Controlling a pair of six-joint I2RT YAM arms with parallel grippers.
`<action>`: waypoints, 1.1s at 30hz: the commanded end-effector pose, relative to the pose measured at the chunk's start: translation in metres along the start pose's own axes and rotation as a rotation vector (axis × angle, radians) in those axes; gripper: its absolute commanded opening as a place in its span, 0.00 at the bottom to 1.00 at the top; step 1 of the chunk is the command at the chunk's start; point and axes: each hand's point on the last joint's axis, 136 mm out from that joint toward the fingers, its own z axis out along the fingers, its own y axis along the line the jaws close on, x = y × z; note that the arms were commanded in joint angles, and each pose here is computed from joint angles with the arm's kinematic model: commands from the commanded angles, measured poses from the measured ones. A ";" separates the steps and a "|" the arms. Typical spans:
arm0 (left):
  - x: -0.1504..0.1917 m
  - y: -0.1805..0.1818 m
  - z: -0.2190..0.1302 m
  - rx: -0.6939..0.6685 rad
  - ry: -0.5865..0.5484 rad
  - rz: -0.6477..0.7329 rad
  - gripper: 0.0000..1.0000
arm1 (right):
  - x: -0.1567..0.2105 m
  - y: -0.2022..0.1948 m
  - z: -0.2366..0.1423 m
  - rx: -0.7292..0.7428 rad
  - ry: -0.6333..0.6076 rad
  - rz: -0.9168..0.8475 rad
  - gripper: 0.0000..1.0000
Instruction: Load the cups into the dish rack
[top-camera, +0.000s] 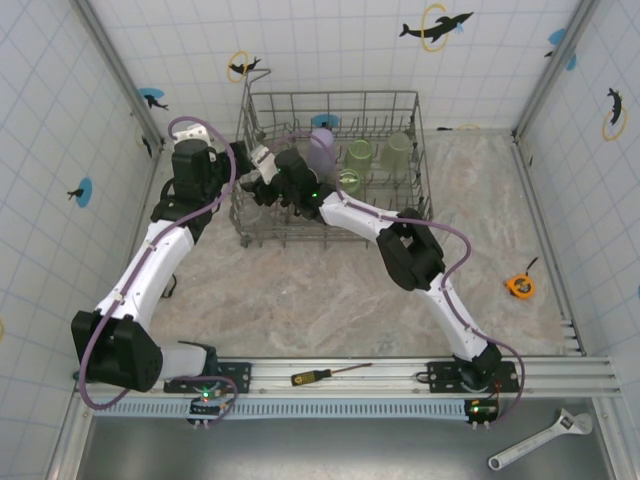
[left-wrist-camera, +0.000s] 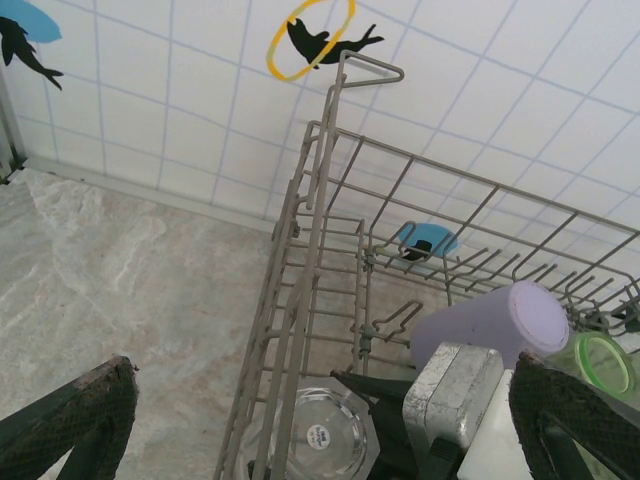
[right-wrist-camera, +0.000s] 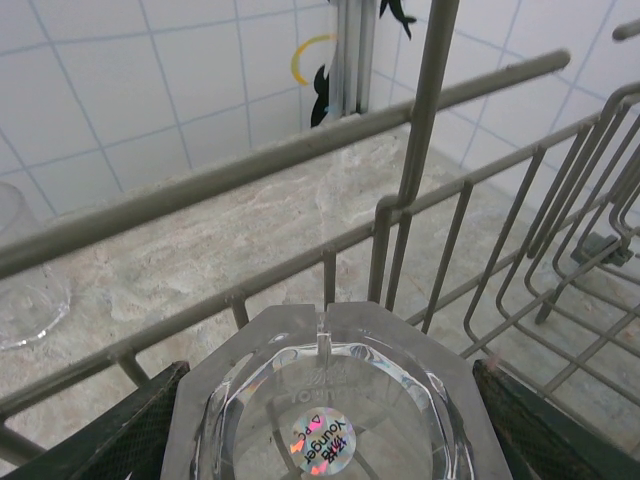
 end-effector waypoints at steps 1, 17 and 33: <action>-0.002 0.001 -0.004 0.011 -0.007 -0.004 0.98 | -0.014 0.004 0.008 0.000 -0.068 -0.036 0.49; -0.002 -0.001 -0.005 0.023 -0.009 -0.005 0.98 | 0.013 -0.002 0.010 0.053 0.001 -0.067 0.59; -0.001 -0.003 -0.005 0.033 -0.003 -0.004 0.98 | 0.018 0.001 0.000 0.050 0.006 -0.052 0.78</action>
